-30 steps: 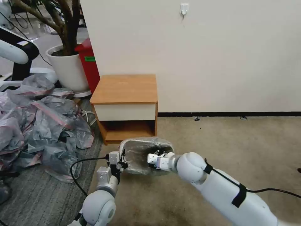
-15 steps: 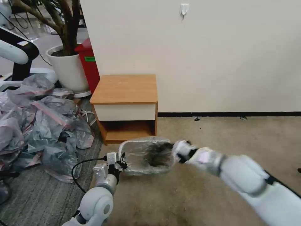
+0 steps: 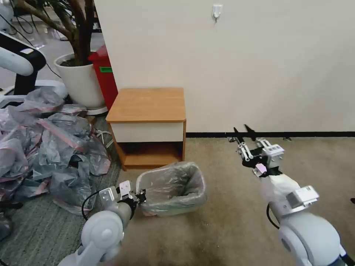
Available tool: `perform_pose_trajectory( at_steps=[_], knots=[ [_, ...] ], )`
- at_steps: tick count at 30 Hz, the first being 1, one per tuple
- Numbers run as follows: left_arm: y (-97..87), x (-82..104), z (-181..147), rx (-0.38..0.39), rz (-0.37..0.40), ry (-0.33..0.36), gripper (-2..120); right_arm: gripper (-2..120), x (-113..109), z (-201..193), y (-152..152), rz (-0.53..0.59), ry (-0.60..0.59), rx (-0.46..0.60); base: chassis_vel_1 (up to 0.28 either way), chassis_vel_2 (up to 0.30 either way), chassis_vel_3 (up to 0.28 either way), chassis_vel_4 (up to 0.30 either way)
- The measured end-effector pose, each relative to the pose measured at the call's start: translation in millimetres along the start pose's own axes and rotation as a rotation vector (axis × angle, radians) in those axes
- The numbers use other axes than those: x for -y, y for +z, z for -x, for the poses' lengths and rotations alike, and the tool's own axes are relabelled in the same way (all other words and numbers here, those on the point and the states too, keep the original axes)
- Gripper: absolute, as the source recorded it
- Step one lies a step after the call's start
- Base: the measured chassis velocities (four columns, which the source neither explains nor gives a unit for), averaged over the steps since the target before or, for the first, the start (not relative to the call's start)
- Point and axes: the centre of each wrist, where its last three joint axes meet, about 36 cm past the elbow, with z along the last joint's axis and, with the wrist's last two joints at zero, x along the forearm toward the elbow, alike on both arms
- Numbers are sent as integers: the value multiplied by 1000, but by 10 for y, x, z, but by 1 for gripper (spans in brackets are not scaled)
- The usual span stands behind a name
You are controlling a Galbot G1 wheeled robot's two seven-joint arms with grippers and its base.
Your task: Pick up the garbage bag from the table and place it over the trash can.
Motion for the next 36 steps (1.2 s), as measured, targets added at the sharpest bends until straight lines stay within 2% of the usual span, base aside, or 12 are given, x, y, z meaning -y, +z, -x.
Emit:
perform_pose_trajectory(
  at_steps=[1,3,7,8,10,14,18,22,25,29,32,36],
  knots=[
    [0,0,0,0,0,0,3,48,0,0,0,0,0,0,0,0,0,0],
    [-30,-21,59,-23,12,-3,3,59,-40,-56,32,10,22,-6,0,0,0,0],
    [-24,-35,142,-42,27,-12,3,69,-77,-103,57,23,38,-14,0,0,0,0],
    [-3,-41,200,-56,39,-15,3,78,-97,-128,71,29,47,-18,0,0,0,0],
    [9,-35,224,-61,43,-13,3,80,-103,-139,76,30,50,-20,0,0,0,0],
    [103,53,358,-88,69,-1,2,98,-93,-181,131,20,61,-29,0,0,0,0],
    [151,98,427,-92,87,-8,2,107,-88,-194,144,18,63,-31,0,0,0,0],
    [173,114,442,-92,104,-13,2,112,-86,-195,159,17,64,-33,0,0,0,0],
    [185,122,443,-91,113,-15,7,114,-83,-190,170,17,64,-34,0,0,0,0],
    [196,127,444,-89,120,-18,21,114,-81,-186,186,17,65,-35,0,0,0,0],
    [202,128,440,-89,124,-20,35,113,-79,-187,197,16,67,-35,0,0,0,0],
    [185,134,412,-84,127,-16,49,108,-80,-190,201,17,69,-36,0,0,0,0]
  ],
)
